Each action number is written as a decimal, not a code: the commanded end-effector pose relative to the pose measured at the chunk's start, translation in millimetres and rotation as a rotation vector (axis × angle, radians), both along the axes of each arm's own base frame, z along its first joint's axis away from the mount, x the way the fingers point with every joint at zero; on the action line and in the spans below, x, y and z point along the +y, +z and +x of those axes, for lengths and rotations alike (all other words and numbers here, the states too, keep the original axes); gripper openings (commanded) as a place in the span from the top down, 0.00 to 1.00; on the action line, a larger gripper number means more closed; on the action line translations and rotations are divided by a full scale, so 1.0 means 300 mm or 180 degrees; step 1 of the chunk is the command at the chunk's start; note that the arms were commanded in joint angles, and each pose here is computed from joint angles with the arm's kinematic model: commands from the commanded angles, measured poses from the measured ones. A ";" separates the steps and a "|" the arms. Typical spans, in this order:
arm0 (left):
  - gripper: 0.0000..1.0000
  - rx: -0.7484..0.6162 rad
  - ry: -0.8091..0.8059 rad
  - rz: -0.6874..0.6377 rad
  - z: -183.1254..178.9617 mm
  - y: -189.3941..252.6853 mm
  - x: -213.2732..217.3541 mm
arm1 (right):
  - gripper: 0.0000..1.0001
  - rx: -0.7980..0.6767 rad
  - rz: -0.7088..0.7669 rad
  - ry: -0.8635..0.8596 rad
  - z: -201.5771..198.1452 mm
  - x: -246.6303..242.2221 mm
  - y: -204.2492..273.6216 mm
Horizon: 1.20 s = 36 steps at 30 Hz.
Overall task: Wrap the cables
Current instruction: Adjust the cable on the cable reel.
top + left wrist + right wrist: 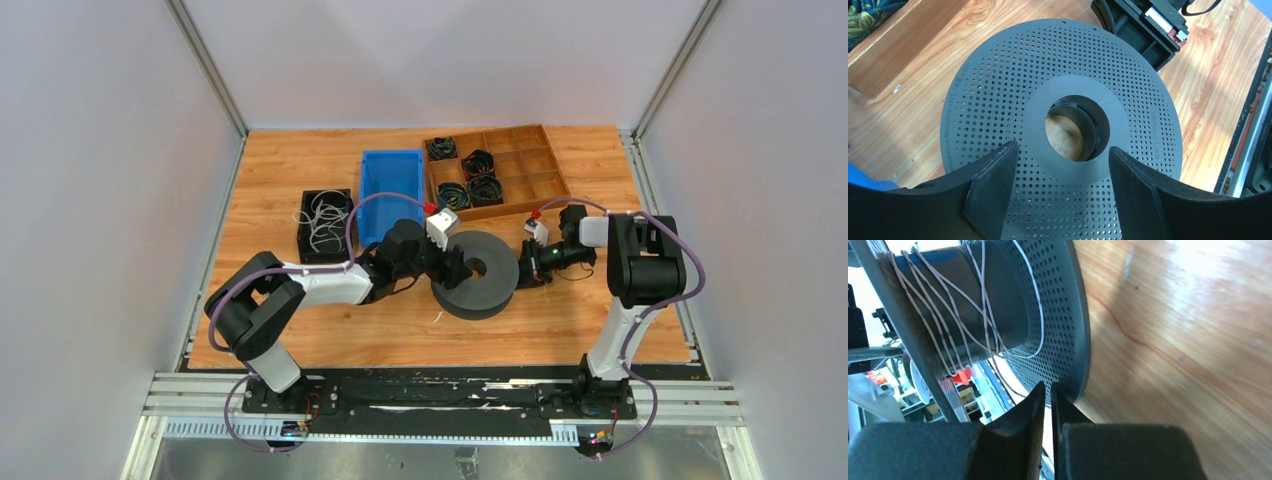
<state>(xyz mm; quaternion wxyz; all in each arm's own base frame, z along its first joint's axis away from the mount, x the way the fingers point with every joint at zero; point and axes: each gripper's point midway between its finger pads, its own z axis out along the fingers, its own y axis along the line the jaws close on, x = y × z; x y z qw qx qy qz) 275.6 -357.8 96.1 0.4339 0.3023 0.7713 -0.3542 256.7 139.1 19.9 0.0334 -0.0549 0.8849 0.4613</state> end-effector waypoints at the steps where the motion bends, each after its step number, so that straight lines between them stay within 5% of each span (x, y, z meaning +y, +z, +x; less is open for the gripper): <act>1: 0.29 0.0265 0.0103 0.0429 -0.047 -0.160 0.061 | 0.91 0.0134 0.0141 0.0150 -0.037 0.035 0.003; 24: 0.30 0.0184 0.0099 0.0639 -0.057 -0.201 0.063 | 0.91 -0.0003 0.0458 -0.0055 -0.053 0.081 0.039; 31: 0.26 -0.0062 -0.0027 0.0509 -0.037 -0.076 0.029 | 0.86 -0.0429 0.0188 -0.0138 -0.017 0.033 0.080; 36: 0.17 -0.0358 0.0059 0.0639 0.019 0.033 0.039 | 0.82 -0.0321 0.0030 -0.0086 -0.023 0.005 0.039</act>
